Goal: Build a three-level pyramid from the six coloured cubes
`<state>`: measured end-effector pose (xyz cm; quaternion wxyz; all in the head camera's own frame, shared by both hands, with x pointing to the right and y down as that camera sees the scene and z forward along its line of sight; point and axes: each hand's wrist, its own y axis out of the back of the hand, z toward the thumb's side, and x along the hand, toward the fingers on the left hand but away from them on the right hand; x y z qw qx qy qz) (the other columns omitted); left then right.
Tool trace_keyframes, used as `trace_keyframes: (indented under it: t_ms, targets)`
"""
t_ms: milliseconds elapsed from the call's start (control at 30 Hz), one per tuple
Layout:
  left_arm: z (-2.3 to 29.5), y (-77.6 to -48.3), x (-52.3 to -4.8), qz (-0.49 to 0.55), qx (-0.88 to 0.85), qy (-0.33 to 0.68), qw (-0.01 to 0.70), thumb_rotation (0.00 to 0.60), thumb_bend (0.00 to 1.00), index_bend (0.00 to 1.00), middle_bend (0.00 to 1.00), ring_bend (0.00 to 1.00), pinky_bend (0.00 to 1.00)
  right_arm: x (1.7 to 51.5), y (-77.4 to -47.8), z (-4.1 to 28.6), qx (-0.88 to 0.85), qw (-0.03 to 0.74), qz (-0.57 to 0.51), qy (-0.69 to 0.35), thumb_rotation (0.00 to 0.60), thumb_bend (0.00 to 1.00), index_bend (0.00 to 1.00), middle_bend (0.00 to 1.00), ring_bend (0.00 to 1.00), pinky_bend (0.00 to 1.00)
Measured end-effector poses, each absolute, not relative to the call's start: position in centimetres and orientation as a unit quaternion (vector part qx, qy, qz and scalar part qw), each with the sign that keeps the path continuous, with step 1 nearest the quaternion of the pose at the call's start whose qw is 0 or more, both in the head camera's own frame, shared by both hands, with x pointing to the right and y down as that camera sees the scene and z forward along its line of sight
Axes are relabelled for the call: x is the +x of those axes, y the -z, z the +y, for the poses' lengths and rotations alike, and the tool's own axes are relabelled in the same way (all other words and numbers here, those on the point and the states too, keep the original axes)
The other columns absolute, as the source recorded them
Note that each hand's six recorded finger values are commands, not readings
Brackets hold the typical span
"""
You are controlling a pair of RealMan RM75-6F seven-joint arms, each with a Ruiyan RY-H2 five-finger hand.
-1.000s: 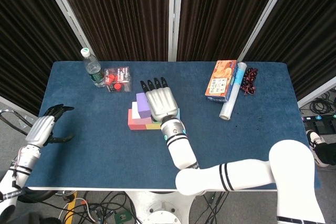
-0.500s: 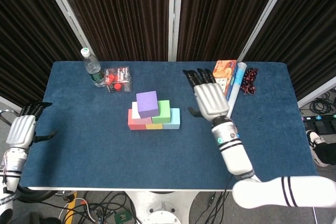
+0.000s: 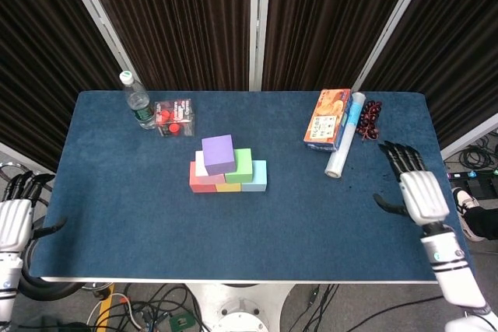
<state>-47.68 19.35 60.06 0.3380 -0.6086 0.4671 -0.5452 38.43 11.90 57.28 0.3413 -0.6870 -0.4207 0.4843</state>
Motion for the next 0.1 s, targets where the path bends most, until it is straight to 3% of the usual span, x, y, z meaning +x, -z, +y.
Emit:
trace_keyframes:
  t_ms: [100]
  targets:
    - [20.4, -59.8, -47.4, 0.470, -0.608, 0.543, 0.339, 0.600, 0.11, 0.17, 0.15, 0.05, 0.07, 40.9, -57.6, 14.6, -0.686, 0.328, -0.432, -0.486, 0.600, 0.20, 0.00, 0.04, 0.00, 0.00]
